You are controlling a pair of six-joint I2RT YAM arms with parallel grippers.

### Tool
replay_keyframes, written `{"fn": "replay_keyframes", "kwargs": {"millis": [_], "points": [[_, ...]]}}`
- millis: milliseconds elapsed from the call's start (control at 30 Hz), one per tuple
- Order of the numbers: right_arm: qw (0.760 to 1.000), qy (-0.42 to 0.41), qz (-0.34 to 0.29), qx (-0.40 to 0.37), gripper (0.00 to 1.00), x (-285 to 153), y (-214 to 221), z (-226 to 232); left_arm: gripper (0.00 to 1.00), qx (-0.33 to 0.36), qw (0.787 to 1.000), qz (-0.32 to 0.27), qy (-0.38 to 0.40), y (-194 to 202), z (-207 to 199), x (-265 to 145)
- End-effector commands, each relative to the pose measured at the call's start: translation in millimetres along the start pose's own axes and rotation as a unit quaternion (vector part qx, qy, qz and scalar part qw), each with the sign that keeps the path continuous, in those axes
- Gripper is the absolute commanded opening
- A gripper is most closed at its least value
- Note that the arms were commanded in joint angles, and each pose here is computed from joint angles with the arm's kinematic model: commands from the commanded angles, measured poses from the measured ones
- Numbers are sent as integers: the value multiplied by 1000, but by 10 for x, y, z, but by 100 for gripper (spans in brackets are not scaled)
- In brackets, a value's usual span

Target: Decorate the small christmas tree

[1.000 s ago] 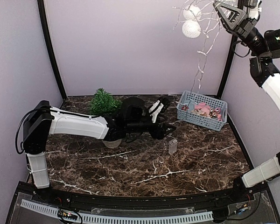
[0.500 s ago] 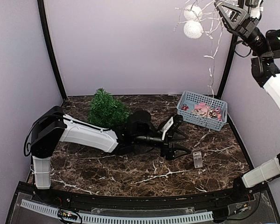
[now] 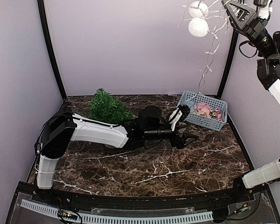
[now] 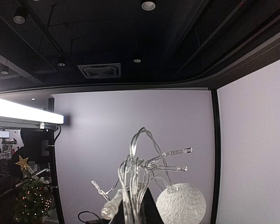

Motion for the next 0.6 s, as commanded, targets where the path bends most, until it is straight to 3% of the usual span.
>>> {"fn": "replay_keyframes", "kwargs": {"millis": [0,167,433,567], "points": [[1000,-12,-3,-15,0,-2,-12,78,80,2,991,19,-136,-12,175,-159],[1000,-19,-4,-13,0,-8,5,77,74,1,971,21,-239,-27,286,-358],[1000,-26,0,-6,0,-5,21,71,69,-5,967,5,-254,-98,318,-357],[1000,-26,4,-3,0,-2,28,58,58,-4,967,0,-253,-113,321,-346]]}}
Point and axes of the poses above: each gripper's point midway between its finger pads, its own x axis out along the fingers, its own z axis along the line the jaws close on, y = z × x, the point moved 9 cm from there along -x, back along the fingers, and after that the axes turned 8 degrees about x, right-handed, at the moved point
